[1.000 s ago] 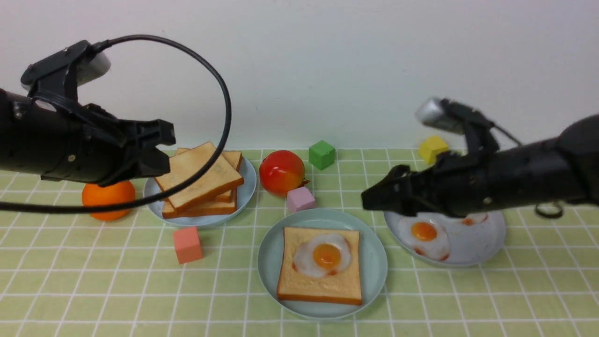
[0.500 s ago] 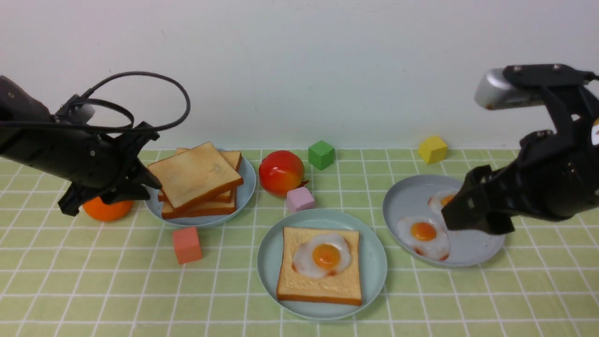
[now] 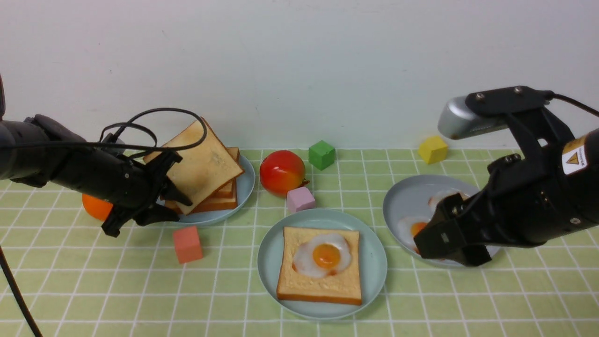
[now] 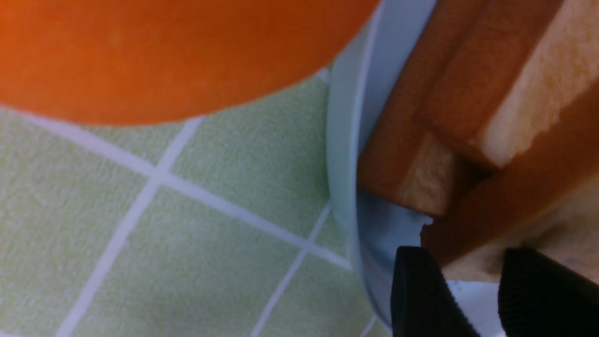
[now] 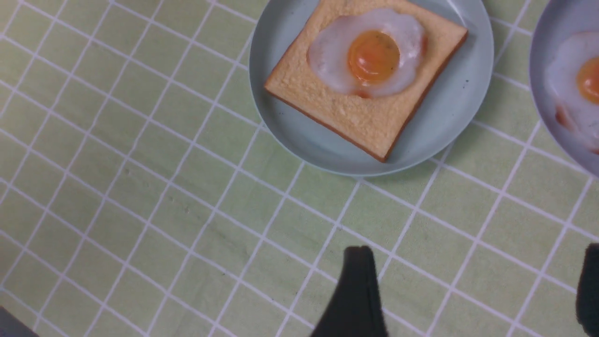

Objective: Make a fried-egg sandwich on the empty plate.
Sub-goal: Use the left arm to grab a slice of bread

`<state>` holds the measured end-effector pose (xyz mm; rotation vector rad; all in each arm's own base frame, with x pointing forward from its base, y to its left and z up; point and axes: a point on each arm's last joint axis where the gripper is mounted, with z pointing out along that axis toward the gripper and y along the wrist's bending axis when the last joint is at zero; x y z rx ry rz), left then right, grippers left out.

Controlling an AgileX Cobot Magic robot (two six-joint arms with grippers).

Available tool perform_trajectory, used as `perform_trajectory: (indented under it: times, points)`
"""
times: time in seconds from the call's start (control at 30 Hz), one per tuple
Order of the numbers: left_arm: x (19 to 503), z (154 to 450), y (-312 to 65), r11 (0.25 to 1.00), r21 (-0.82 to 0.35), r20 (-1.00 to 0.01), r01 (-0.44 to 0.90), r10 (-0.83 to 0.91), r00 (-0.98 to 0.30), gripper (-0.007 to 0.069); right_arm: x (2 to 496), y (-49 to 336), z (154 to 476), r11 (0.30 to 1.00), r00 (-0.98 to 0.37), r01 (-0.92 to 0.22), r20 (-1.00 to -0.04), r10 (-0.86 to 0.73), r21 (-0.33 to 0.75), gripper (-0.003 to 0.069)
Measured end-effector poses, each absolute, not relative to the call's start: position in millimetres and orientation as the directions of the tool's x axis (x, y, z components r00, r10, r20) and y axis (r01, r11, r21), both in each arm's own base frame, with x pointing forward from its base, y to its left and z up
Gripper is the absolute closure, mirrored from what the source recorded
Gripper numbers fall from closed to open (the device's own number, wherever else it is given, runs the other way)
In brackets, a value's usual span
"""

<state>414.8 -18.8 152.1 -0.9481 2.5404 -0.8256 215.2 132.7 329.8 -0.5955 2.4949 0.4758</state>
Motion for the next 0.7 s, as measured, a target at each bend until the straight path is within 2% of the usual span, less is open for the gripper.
perform_trajectory:
  times: [0.23, 0.5, 0.7]
  points:
    - [412.6, 161.2, -19.3, 0.637, -0.613, -0.103, -0.468, -0.651, -0.752, 0.0347, 215.1, 132.7, 329.8, 0.844, -0.769, -0.492, -0.561, -0.306, 0.214, 0.0072]
    - [410.9, 203.2, -14.8, 0.664, -0.64, -0.254, -0.386, -0.657, -0.71, 0.0344, 215.0, 132.9, 329.9, 0.844, -0.772, -0.489, -0.56, -0.302, 0.22, 0.0072]
    - [424.9, 204.4, -7.7, 0.668, -0.642, -0.285, -0.377, -0.664, -0.692, 0.0324, 214.9, 133.0, 329.8, 0.844, -0.773, -0.489, -0.559, -0.301, 0.221, 0.0072]
